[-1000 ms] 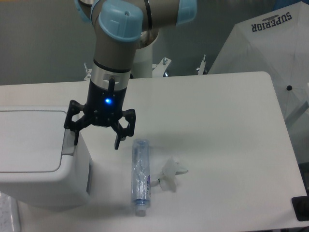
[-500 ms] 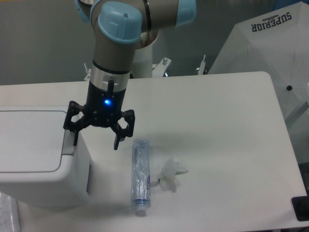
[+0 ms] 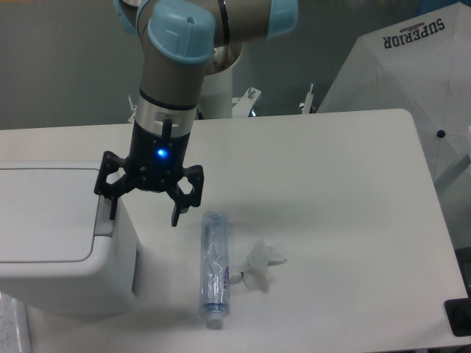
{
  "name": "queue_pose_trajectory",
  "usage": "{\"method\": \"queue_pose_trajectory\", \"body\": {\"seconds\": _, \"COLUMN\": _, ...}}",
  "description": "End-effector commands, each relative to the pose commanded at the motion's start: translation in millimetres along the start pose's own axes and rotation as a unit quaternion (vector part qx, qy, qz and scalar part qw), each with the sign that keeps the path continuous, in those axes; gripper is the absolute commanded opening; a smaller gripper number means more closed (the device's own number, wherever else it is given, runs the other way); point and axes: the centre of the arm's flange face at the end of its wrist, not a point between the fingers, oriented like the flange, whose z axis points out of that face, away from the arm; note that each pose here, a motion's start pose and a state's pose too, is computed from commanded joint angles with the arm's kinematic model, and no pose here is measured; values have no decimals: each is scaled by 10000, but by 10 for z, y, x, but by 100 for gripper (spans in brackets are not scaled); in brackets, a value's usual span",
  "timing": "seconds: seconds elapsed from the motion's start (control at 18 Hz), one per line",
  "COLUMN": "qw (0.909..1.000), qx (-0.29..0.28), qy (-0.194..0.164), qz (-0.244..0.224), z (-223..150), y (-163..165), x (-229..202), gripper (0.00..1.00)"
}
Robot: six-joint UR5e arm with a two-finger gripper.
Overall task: Open the trash can
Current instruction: 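Lift the gripper slightly as the trash can lid swings open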
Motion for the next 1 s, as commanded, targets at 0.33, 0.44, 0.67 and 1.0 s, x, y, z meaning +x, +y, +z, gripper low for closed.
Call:
{"method": "queue_pose_trajectory", "body": {"seconds": 0.33, "qw": 10000, "qx": -15, "qy": -6, "qz": 17, "z": 20, "y": 9, "x": -9, "gripper": 100}}
{"method": "queue_pose_trajectory", "body": {"seconds": 0.44, "qw": 10000, "qx": -1, "qy": -8, "qz": 23, "z": 0, "y": 0, "x": -2, "gripper": 100}}
{"method": "queue_pose_trajectory", "body": {"seconds": 0.67, "qw": 10000, "qx": 34, "qy": -12, "qz": 37, "z": -38, "y": -23, "x": 11, "gripper": 100}}
{"method": "queue_pose_trajectory", "body": {"seconds": 1.0, "qw": 9991, "qx": 377, "qy": -187, "qz": -84, "z": -373, "y": -221, "x": -258, "gripper": 100}}
